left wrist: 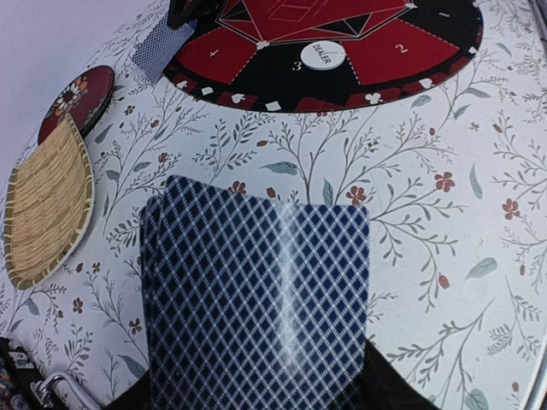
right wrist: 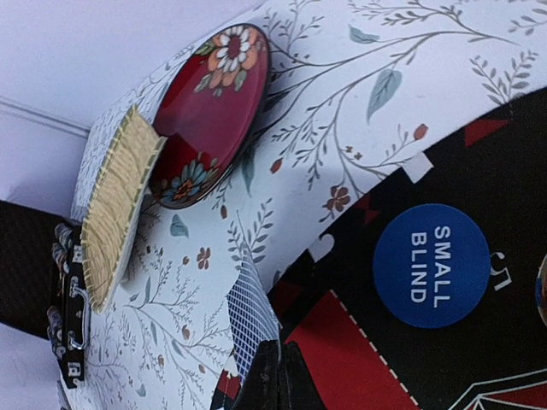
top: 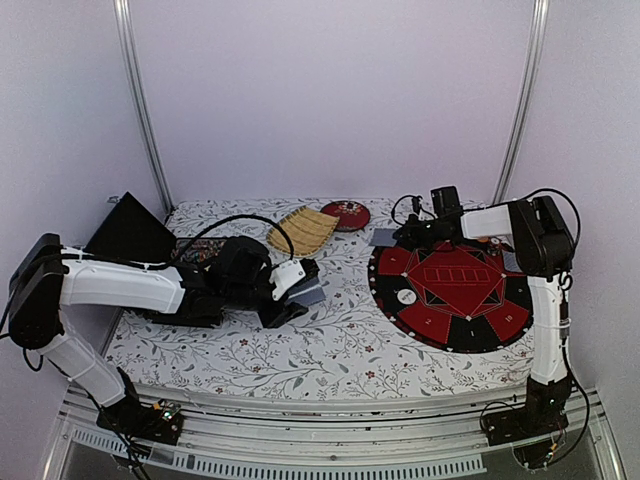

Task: Distribute texas hold em gaming equipment
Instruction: Distribute the poker card in the small blind area.

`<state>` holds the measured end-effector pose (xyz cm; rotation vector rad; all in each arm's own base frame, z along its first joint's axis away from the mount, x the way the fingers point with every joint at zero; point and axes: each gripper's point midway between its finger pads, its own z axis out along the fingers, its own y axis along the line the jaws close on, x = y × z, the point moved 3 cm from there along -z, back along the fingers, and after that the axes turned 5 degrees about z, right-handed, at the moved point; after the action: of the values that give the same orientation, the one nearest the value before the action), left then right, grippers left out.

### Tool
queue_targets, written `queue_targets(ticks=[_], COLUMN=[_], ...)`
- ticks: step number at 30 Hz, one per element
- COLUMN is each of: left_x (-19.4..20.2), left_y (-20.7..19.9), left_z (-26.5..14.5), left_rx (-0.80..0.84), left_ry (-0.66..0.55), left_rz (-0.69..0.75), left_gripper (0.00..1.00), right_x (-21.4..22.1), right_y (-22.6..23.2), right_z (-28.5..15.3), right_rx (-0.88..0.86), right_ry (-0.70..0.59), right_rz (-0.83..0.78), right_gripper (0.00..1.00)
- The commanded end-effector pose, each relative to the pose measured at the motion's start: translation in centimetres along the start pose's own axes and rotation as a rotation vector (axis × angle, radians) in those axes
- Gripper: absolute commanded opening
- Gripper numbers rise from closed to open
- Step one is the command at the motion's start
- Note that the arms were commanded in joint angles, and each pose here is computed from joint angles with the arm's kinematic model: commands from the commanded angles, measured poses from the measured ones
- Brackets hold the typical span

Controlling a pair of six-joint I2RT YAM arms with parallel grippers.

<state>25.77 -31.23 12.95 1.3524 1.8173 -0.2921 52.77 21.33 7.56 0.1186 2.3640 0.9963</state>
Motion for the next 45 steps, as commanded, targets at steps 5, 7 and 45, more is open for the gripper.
queue_targets(ticks=[5,7,45], left_x=[-0.3,-0.3,-1.0], left_y=[0.7,0.7,1.1], left_z=[-0.4,-0.4,-1.4], left_rx=[-0.019,-0.02,-0.044], left_ry=[-0.021,-0.022,-0.048], left_rz=[-0.014,-0.016,-0.013], left_gripper=[0.57,0.57,0.57], right_x=[-1.1,-1.4,-3.3], right_y=[-1.5,-1.7,14.2], right_z=[0.9,1.1,-7.0], right_rx=[0.106,0.119,0.192], right_ry=[-0.162,-0.189,-0.465], right_rz=[0.099,0.118,-0.6], right_gripper=[0.02,0.02,0.98])
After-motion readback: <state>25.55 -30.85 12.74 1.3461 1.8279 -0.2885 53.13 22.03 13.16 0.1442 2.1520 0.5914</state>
